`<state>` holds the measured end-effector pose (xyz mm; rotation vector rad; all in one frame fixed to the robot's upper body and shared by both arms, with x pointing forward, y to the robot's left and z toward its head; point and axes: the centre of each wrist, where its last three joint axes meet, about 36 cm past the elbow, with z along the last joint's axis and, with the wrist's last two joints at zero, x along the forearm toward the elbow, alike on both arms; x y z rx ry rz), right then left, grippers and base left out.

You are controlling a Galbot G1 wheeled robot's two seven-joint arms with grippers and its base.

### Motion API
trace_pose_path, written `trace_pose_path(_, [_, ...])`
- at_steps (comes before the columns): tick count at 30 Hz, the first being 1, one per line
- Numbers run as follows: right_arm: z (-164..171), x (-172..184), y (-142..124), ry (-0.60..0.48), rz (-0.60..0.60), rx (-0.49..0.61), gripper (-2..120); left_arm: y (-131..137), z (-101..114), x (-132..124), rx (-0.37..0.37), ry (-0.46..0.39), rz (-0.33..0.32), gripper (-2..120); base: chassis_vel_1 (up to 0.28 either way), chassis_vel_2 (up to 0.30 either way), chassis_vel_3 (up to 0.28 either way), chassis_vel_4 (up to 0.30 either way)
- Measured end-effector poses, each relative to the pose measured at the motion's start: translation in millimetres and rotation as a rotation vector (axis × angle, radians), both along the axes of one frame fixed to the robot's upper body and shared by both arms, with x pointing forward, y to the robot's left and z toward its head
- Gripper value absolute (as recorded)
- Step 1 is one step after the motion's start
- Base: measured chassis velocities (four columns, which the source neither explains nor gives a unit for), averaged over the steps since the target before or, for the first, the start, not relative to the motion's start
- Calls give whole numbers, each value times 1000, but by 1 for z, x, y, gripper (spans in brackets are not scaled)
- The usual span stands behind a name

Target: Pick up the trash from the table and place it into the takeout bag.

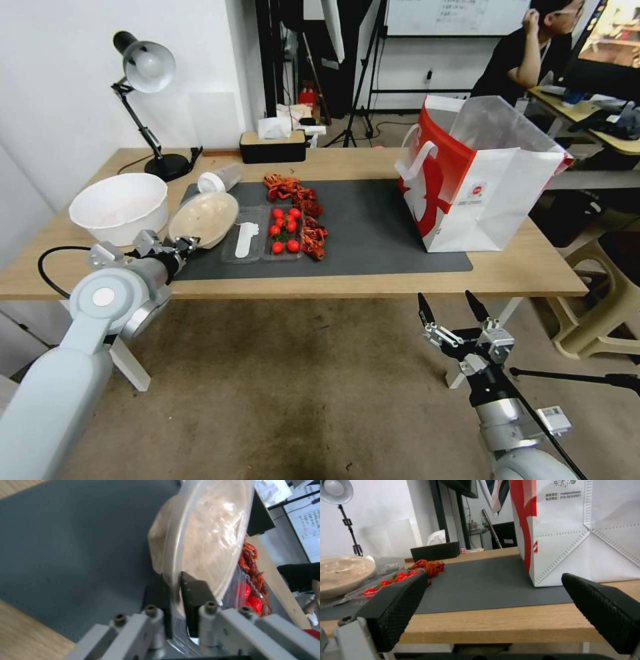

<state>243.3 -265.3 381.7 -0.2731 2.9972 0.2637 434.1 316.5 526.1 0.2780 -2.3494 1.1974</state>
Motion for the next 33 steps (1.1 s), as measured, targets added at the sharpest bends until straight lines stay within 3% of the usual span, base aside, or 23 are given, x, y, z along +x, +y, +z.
trace_pose_path(4, [1, -1, 1, -1, 0, 0, 100, -2, 0, -4, -3, -18, -6, 0, 0, 0, 0, 0])
trace_pose_path(8, [2, -1, 2, -6, -2, -1, 100, -2, 11, -12, 10, -107, -19, 0, 0, 0, 0, 0])
trace_pose_path(10, [3, -3, 3, -8, -2, 1, 100, -4, 19, -18, 62, -213, -49, 0, 0, 0, 0, 0])
trace_pose_path(11, [3, -3, 3, -8, -2, 1, 100, -4, 19, -18, 62, -213, -49, 0, 0, 0, 0, 0])
trace_pose_path(14, [3, -7, 5, -10, -2, 1, 100, -9, 34, -22, 172, -432, -130, 0, 0, 0, 0, 0])
trace_pose_path(15, [3, -7, 5, -10, -2, 1, 100, -9, 34, -22, 172, -432, -130, 0, 0, 0, 0, 0])
trace_pose_path(17, [3, -9, 4, -12, -6, -3, 100, -10, 47, -21, 231, -602, -206, 0, 0, 0, 0, 0])
trace_pose_path(19, [3, -10, 4, -12, -8, -3, 100, -10, 49, -20, 254, -650, -229, 0, 0, 0, 0, 0])
trace_pose_path(21, [5, -12, 4, -16, -13, -6, 100, -11, 57, -10, 368, -838, -358, 0, 0, 0, 0, 0])
trace_pose_path(23, [5, -12, 4, -17, -14, -7, 100, -11, 59, -8, 387, -863, -386, 0, 0, 0, 0, 0])
trace_pose_path(25, [6, -15, 4, -17, -21, -11, 100, -19, 68, 6, 455, -938, -482, 0, 0, 0, 0, 0])
trace_pose_path(30, [9, -19, 2, -17, -32, -16, 100, -36, 78, 27, 517, -995, -561, 0, 0, 0, 0, 0])
trace_pose_path(33, [12, -24, 1, -21, -46, -22, 100, -69, 79, 48, 544, -1020, -655, 0, 0, 0, 0, 0])
